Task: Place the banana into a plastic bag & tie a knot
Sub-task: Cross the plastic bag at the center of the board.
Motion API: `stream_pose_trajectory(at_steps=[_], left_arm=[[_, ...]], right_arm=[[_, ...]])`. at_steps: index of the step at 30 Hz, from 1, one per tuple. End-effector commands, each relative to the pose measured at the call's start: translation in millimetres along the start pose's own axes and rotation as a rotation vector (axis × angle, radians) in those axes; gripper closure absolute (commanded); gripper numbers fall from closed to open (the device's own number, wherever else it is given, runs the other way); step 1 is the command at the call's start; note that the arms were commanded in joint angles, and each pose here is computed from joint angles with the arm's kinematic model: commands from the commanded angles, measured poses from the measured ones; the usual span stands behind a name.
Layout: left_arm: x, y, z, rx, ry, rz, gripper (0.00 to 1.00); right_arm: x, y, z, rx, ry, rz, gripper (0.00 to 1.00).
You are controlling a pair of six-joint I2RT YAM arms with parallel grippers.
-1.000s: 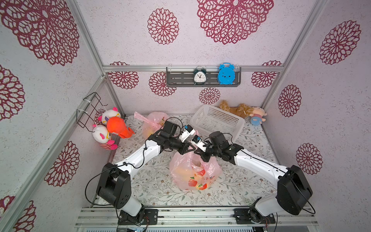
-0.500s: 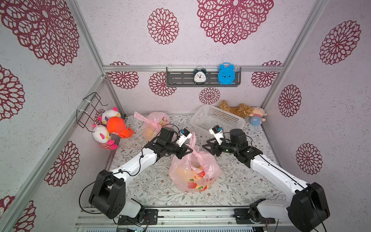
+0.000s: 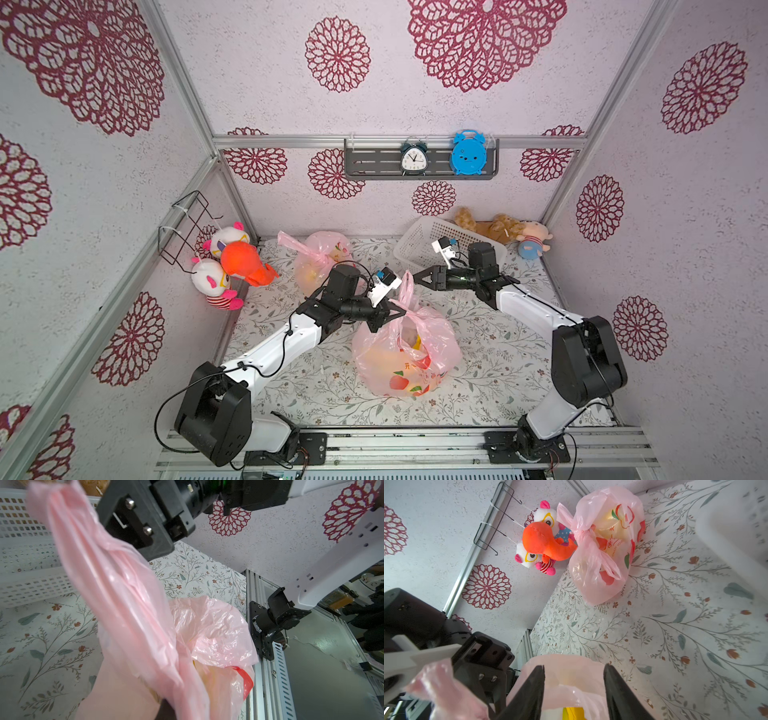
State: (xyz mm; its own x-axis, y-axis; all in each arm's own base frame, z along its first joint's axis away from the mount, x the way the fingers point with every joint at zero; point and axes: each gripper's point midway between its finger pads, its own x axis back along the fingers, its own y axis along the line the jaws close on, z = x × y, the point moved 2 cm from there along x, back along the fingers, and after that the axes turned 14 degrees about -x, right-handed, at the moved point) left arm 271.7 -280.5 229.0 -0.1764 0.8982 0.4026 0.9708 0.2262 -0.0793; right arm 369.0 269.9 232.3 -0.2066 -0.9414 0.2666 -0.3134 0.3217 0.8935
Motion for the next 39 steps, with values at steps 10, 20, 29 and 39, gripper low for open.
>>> stream_pose_trajectory(at_steps=[10,20,29,39], left_arm=[[-2.2,-11.3,-2.5,-0.040,-0.024,0.089,1.00],[7.2,-2.5,3.8,-0.021,-0.021,0.074,1.00],[6.1,-1.8,4.6,-0.017,-0.011,0.085,1.00],[11.7,0.0,2.9,-0.031,-0.002,0.071,1.00]], right_arm=[[-26.0,67.7,12.1,0.040,0.198,-0.290,0.50],[-10.3,80.5,42.5,0.122,0.243,-0.340,0.59],[0.1,99.9,60.6,0.230,0.292,-0.386,0.58],[7.9,80.3,98.6,0.330,0.377,-0.267,0.58]])
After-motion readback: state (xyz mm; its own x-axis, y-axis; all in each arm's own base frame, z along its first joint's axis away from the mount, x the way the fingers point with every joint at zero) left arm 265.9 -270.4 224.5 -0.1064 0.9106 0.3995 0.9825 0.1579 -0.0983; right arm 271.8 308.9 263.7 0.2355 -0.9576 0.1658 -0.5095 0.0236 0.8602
